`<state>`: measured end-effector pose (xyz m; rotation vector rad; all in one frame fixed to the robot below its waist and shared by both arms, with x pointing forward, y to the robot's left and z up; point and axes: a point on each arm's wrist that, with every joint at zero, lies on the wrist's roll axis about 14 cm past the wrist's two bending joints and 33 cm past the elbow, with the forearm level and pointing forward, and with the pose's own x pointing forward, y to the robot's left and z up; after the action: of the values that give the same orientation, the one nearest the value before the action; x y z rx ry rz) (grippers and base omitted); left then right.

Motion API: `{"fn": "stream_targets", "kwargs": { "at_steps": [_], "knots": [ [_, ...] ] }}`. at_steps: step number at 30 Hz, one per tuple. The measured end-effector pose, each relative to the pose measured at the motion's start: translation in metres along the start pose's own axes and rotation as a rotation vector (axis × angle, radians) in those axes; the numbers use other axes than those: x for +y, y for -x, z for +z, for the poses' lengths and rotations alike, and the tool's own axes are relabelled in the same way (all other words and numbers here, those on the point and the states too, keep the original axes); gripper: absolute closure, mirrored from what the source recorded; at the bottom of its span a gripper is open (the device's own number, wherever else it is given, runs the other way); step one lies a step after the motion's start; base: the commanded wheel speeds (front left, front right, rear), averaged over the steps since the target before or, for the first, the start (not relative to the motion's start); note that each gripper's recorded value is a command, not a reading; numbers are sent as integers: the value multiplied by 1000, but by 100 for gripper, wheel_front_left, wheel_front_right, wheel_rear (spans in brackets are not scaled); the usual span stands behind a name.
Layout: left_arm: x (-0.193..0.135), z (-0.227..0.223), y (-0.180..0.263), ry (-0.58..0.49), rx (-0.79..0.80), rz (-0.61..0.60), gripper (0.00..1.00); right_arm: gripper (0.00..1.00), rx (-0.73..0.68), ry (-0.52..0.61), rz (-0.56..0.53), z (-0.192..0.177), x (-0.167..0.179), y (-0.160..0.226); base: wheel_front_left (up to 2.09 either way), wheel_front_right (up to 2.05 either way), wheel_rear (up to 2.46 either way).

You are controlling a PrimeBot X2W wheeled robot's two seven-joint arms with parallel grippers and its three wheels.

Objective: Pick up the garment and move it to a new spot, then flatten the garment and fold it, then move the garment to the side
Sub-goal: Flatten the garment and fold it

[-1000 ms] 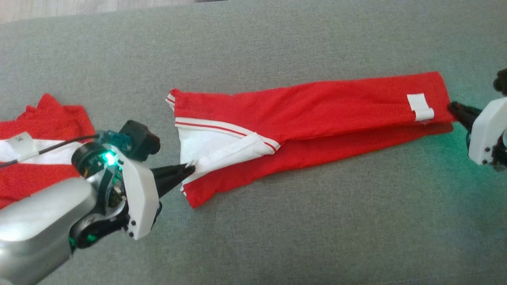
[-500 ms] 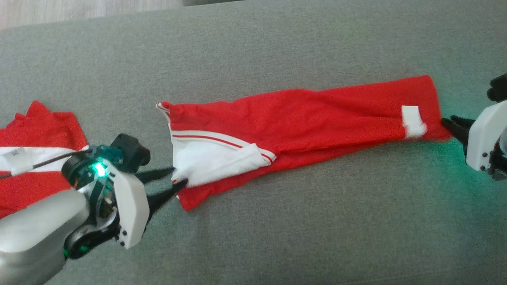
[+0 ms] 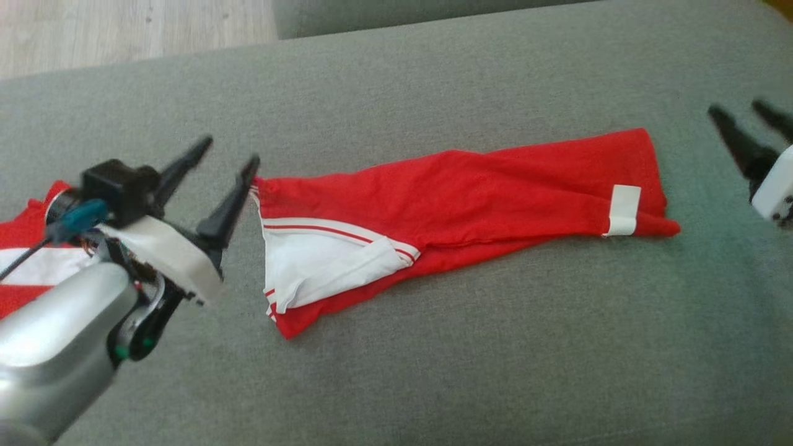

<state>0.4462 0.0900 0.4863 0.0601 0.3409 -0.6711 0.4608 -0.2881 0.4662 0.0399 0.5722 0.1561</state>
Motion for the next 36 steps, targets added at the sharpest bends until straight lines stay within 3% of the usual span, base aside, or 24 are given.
{"fn": "stream_targets", "kwargs": {
  "at_steps": [4,5,9,13,23,30,36],
  "knots": [
    [2,34,-3,57,-199,68,0,0,-238,15,-6,41,0,10,0,0,0],
    [2,46,-3,127,-268,105,0,0,-366,8,-4,62,4,15,0,0,0],
    [18,84,5,228,-438,219,0,0,-517,-47,7,91,17,21,0,0,0],
    [17,93,14,239,-539,285,0,0,-666,-32,-22,112,22,38,0,0,0],
    [-19,16,20,306,-444,302,0,0,-635,-167,-80,9,79,42,0,0,0],
    [-38,-25,29,277,-354,288,0,0,-575,-135,-89,-21,99,45,0,0,0],
    [-36,-23,32,260,-372,296,0,0,-562,-123,-100,-26,99,44,0,0,0]
  ]
}}
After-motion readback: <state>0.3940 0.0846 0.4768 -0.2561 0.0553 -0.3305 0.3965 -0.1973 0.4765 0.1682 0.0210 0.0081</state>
